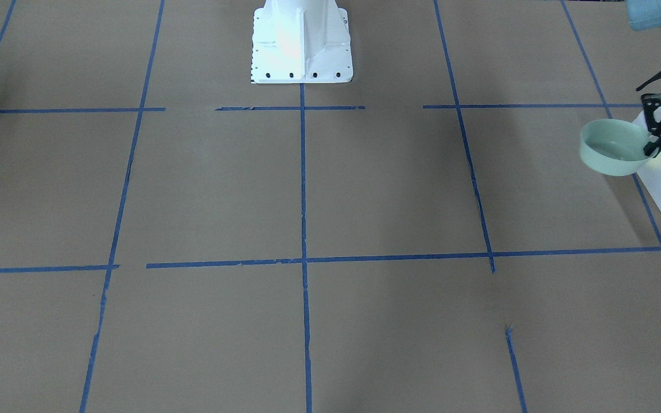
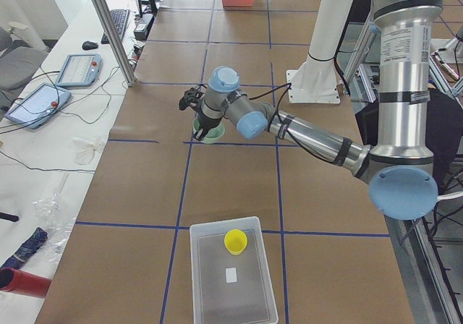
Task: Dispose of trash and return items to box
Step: 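Lift the green bowl with the left gripper and place it in the clear bin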
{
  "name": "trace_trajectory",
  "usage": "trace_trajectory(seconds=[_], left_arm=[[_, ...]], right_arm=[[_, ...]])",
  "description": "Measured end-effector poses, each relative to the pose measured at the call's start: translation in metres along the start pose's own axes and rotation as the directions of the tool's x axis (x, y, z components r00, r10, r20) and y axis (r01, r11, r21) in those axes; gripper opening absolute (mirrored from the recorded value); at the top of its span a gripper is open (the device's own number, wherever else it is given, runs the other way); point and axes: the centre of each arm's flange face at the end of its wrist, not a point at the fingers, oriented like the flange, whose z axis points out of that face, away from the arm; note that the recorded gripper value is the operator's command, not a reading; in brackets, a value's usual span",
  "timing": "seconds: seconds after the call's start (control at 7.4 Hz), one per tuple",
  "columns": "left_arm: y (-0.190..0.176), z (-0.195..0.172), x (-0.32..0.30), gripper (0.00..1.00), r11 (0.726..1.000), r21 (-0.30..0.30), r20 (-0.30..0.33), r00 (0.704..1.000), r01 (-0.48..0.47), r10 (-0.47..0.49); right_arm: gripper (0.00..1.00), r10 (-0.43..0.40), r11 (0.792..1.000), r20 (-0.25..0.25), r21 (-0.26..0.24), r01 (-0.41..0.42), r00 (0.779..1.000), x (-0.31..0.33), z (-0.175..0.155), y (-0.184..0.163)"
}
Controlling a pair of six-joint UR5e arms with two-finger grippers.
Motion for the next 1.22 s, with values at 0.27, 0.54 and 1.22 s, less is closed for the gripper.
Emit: trace_trajectory(seconds=[0.27, 0.54, 1.22], left_arm=[[0.081, -0.01, -0.101, 0.0, 0.992, -0.054, 0.061, 0.991, -0.114, 0.118], [0.154, -0.008, -0.178, 0.0, 0.979, -0.109, 0.087, 0.98, -0.17, 0.18], [0.28, 0.029, -0.228, 0.0, 0.983, -0.115, 0.112, 0.982, -0.141, 0.154]], right_arm=[[1.0, 0.002, 1.0, 0.001, 0.002, -0.002, 1.0, -0.001, -0.001, -0.001], [1.0, -0.003, 1.0, 0.01, 0.006, 0.002, 1.0, -0.003, -0.001, -0.002], [1.0, -0.012, 1.0, 0.019, 0.008, 0.012, 1.0, -0.008, -0.001, -0.006]])
